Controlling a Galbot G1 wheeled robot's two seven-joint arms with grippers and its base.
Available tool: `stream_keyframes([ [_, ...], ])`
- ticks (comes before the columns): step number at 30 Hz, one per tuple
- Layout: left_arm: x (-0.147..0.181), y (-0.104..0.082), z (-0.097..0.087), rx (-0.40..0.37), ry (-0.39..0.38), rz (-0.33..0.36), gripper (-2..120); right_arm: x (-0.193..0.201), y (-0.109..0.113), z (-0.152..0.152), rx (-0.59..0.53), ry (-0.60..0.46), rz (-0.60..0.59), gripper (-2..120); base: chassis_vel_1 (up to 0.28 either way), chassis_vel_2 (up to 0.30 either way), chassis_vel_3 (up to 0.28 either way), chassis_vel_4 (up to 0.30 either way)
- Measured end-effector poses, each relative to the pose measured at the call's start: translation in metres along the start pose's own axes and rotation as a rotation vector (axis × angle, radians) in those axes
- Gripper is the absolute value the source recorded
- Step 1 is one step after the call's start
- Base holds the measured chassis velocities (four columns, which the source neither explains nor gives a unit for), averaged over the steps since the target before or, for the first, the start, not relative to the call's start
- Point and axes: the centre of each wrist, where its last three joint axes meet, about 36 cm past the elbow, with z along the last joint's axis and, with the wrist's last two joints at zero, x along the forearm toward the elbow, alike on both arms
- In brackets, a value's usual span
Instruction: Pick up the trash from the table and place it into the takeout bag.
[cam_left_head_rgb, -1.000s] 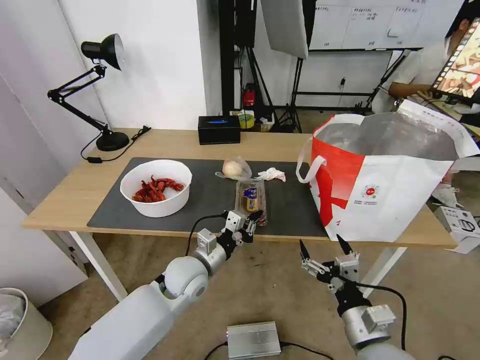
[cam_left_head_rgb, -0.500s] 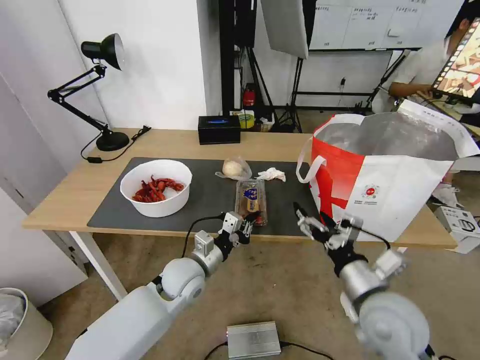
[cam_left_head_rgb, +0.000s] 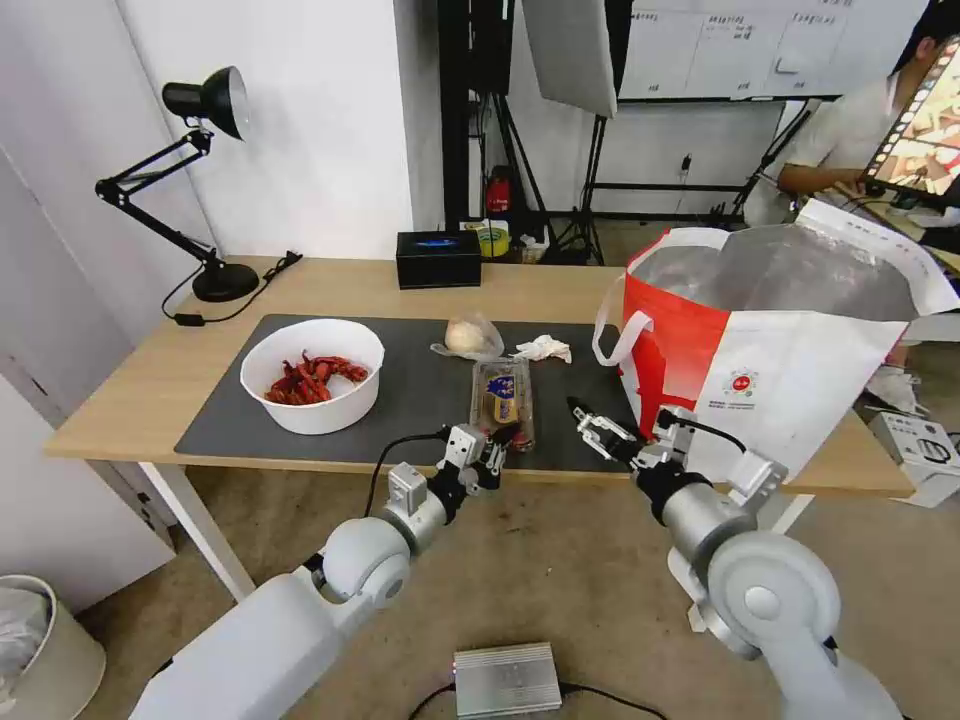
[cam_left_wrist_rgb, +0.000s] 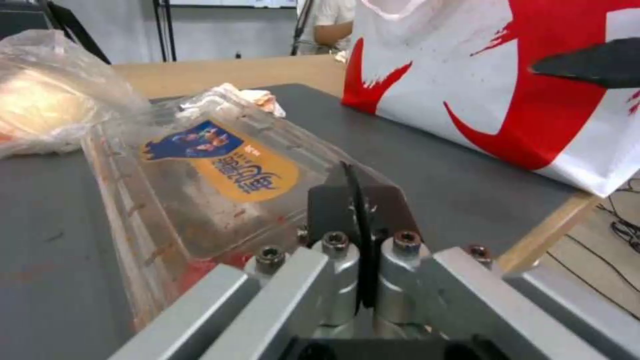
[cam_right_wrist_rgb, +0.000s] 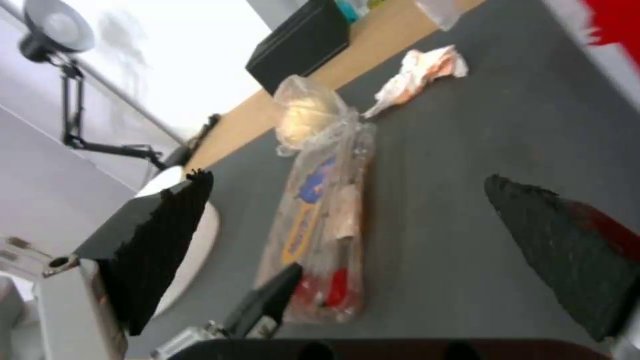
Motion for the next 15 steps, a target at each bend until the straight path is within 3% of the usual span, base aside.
stream_keyframes([
  [8, -0.001, -0.001, -0.001, 0.011, -0.006, 0.004, 0, -0.040, -0.014, -0.025, -0.086, 0.071, -0.024, 100, 0.000, 0.000, 0.000, 0.000],
  [15, -0.003, -0.001, -0.001, 0.012, -0.006, 0.007, 0, -0.068, -0.011, -0.033, -0.087, 0.130, -0.011, 100, 0.000, 0.000, 0.000, 0.000],
])
